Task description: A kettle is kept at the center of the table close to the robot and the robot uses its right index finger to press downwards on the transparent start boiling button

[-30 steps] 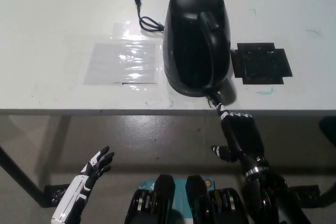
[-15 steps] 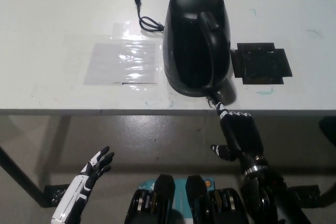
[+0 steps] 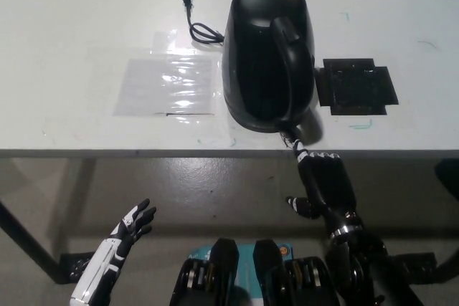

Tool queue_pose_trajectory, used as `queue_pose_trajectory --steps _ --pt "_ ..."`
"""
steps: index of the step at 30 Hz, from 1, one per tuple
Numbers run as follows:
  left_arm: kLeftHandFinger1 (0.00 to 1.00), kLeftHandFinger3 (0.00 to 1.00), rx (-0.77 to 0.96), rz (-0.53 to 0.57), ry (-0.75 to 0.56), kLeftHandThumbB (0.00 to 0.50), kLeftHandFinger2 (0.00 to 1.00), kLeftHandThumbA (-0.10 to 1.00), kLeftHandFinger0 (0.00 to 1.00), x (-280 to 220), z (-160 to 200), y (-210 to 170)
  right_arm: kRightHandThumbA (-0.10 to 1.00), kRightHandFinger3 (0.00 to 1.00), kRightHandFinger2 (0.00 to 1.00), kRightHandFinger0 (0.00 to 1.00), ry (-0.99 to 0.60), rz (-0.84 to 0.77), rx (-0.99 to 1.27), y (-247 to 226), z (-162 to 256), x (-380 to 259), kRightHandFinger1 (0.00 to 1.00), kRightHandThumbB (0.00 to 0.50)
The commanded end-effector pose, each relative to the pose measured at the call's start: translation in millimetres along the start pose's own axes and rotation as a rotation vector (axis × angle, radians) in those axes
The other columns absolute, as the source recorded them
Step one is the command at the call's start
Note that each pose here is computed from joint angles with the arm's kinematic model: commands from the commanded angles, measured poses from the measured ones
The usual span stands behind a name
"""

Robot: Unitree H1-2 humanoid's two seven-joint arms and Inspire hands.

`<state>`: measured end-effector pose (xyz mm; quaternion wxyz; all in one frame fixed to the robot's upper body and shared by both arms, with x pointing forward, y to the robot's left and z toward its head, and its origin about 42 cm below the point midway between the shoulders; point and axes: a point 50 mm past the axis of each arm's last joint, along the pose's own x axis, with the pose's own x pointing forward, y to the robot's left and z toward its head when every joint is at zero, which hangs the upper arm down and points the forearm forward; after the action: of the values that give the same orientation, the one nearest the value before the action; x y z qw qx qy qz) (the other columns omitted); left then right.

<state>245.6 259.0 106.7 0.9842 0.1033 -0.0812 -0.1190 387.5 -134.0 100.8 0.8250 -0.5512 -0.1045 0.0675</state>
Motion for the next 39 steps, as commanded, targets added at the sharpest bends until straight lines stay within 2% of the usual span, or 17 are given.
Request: queue_pose_trajectory --steps 1,6,21,26,28,30,33,34,35,36,37,38,39 --pt "1.00 1.00 0.032 -0.020 -0.078 0.380 1.00 1.00 1.00 4.7 12.3 4.1 1.00 1.00 0.02 0.00 0.018 0.025 -0.017 -1.0 0.6 9.8 0.00 0.310" --pt "1.00 1.00 0.036 -0.019 -0.075 0.383 1.00 1.00 1.00 4.5 12.6 4.6 1.00 1.00 0.01 0.00 0.045 0.051 -0.018 1.5 -3.2 9.9 0.00 0.296" --pt "1.00 1.00 0.038 -0.019 -0.073 0.393 1.00 1.00 1.00 5.7 12.9 4.8 1.00 1.00 0.00 0.00 0.059 0.061 -0.029 3.3 -7.5 11.9 0.00 0.307" --pt "1.00 1.00 0.039 -0.022 -0.075 0.382 1.00 1.00 1.00 5.7 13.1 4.6 1.00 1.00 0.05 0.00 0.066 0.086 -0.030 7.3 -8.0 9.6 0.00 0.317" --pt "1.00 1.00 0.042 -0.022 -0.075 0.391 1.00 1.00 1.00 5.8 13.3 4.6 1.00 1.00 0.03 0.00 0.067 0.091 -0.028 8.0 -7.8 8.2 0.00 0.318" --pt "1.00 1.00 0.043 -0.024 -0.077 0.386 1.00 1.00 1.00 5.5 13.8 4.5 1.00 1.00 0.04 0.00 0.062 0.082 -0.027 6.0 -6.2 6.5 0.00 0.324" --pt "1.00 1.00 0.039 -0.024 -0.077 0.381 1.00 1.00 1.00 4.2 13.0 4.2 1.00 1.00 0.00 0.00 0.025 0.033 -0.008 -7.2 2.5 2.0 0.00 0.309" --pt "1.00 1.00 0.041 -0.023 -0.076 0.383 1.00 1.00 1.00 4.3 12.9 4.1 1.00 1.00 0.00 0.00 0.016 0.023 -0.008 -10.4 4.3 1.1 0.00 0.344" --pt "1.00 1.00 0.040 -0.021 -0.074 0.383 1.00 1.00 1.00 3.2 12.1 4.1 1.00 1.00 0.00 0.00 -0.003 0.006 -0.008 -15.4 8.0 -0.6 0.00 0.311" --pt "1.00 1.00 0.038 -0.018 -0.069 0.383 1.00 1.00 1.00 1.4 11.2 3.8 1.00 1.00 0.00 0.00 -0.021 -0.009 -0.007 -20.6 12.4 -2.8 0.00 0.309" --pt "1.00 1.00 0.038 -0.017 -0.068 0.382 1.00 1.00 1.00 0.8 10.9 3.5 1.00 1.00 0.00 0.00 -0.024 -0.012 -0.006 -22.1 13.5 -3.9 0.00 0.334" --pt "1.00 1.00 0.041 -0.018 -0.069 0.379 1.00 1.00 1.00 2.7 11.0 4.2 1.00 1.00 0.00 0.00 -0.041 -0.035 -0.003 -29.3 17.2 -3.7 0.00 0.336" --pt "1.00 1.00 0.041 -0.018 -0.069 0.375 1.00 1.00 1.00 2.3 10.7 4.0 1.00 1.00 0.00 0.00 -0.052 -0.051 0.004 -35.2 21.0 -5.5 0.00 0.312"
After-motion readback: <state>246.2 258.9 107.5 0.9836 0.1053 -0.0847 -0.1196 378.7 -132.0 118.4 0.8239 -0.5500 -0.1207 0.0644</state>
